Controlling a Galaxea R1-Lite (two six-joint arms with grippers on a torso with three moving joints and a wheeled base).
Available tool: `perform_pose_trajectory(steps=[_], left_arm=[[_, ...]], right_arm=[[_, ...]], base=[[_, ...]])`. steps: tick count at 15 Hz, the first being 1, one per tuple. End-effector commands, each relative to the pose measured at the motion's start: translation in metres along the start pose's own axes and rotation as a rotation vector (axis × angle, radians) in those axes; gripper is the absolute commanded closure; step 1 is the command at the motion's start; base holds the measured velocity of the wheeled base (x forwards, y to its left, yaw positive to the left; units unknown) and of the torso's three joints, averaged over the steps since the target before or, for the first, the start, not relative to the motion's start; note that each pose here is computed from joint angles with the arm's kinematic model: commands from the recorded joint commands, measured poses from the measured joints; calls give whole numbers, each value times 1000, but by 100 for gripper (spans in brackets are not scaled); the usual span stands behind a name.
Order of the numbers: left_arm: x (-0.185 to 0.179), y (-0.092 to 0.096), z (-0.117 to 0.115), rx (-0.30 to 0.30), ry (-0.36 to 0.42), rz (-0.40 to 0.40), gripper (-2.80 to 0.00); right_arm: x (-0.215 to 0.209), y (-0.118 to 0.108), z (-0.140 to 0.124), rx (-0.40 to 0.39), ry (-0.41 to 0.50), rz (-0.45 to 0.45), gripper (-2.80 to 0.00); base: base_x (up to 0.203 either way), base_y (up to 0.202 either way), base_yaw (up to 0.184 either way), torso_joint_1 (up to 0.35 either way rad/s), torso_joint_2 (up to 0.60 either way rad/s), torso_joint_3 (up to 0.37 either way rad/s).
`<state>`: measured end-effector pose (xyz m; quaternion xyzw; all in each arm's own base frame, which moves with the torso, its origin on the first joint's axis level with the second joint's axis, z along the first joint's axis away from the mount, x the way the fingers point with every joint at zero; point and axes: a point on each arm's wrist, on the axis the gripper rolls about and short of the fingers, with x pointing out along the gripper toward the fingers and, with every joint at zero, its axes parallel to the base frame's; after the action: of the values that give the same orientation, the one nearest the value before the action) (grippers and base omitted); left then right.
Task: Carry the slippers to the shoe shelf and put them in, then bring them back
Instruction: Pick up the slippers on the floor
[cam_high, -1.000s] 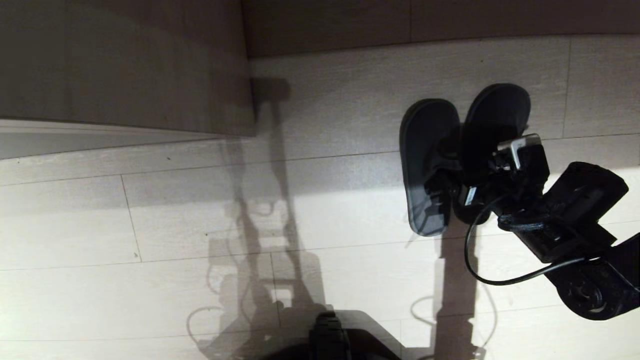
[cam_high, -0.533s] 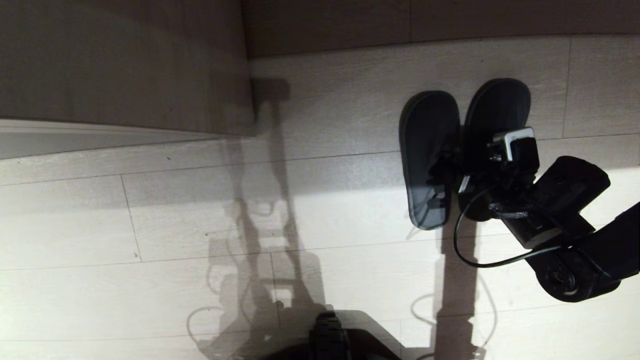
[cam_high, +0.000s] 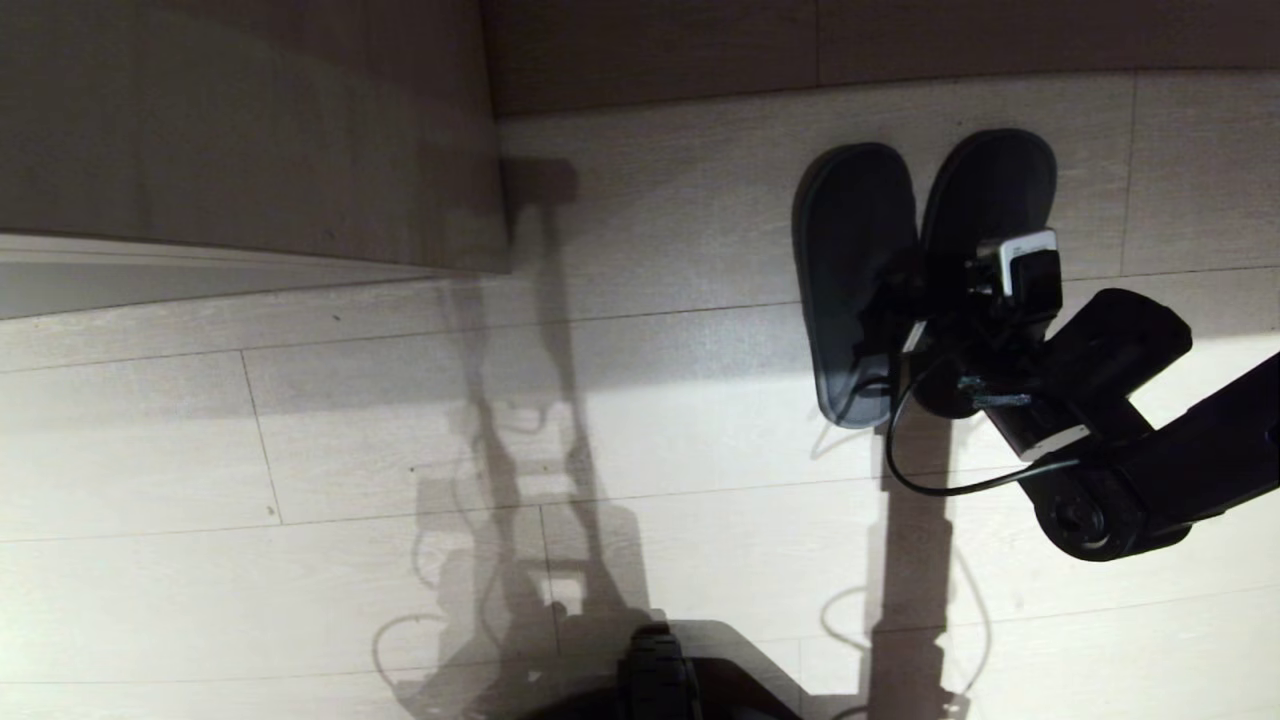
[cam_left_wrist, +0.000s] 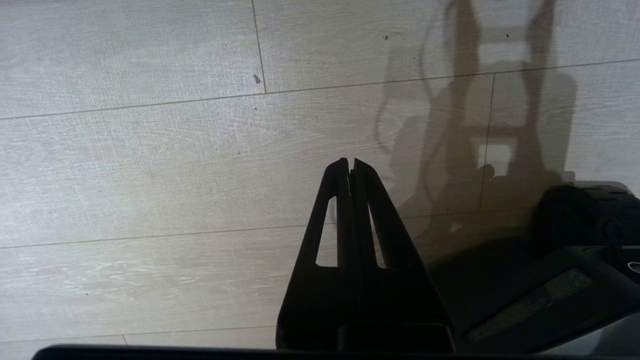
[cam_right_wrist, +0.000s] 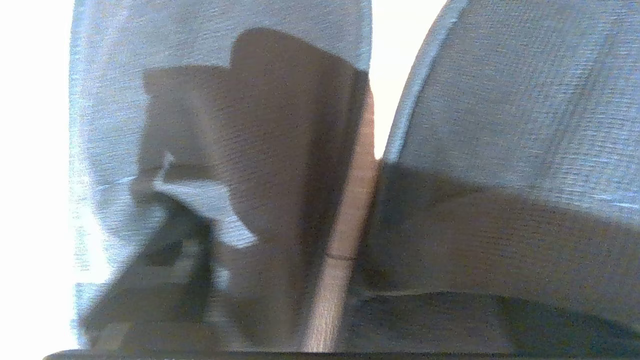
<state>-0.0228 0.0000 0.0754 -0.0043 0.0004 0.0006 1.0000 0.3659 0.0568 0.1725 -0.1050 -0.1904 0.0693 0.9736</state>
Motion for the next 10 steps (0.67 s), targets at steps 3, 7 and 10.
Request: perform_pose_trajectory(steps=[3, 7, 10], left_arm=[[0, 0, 0, -1, 0, 2, 0], [0, 0, 0, -1, 0, 0, 0], [0, 0, 0, -2, -1, 1, 0]], right_arm=[[2, 4, -10, 1, 20, 16, 0], [-15, 2, 5, -1, 11, 92, 0], [-42, 0, 14, -2, 42, 154, 0]], base=[[0, 0, 0, 0, 0, 0], [0, 0, 0, 0, 0, 0], [0, 0, 0, 0, 0, 0]])
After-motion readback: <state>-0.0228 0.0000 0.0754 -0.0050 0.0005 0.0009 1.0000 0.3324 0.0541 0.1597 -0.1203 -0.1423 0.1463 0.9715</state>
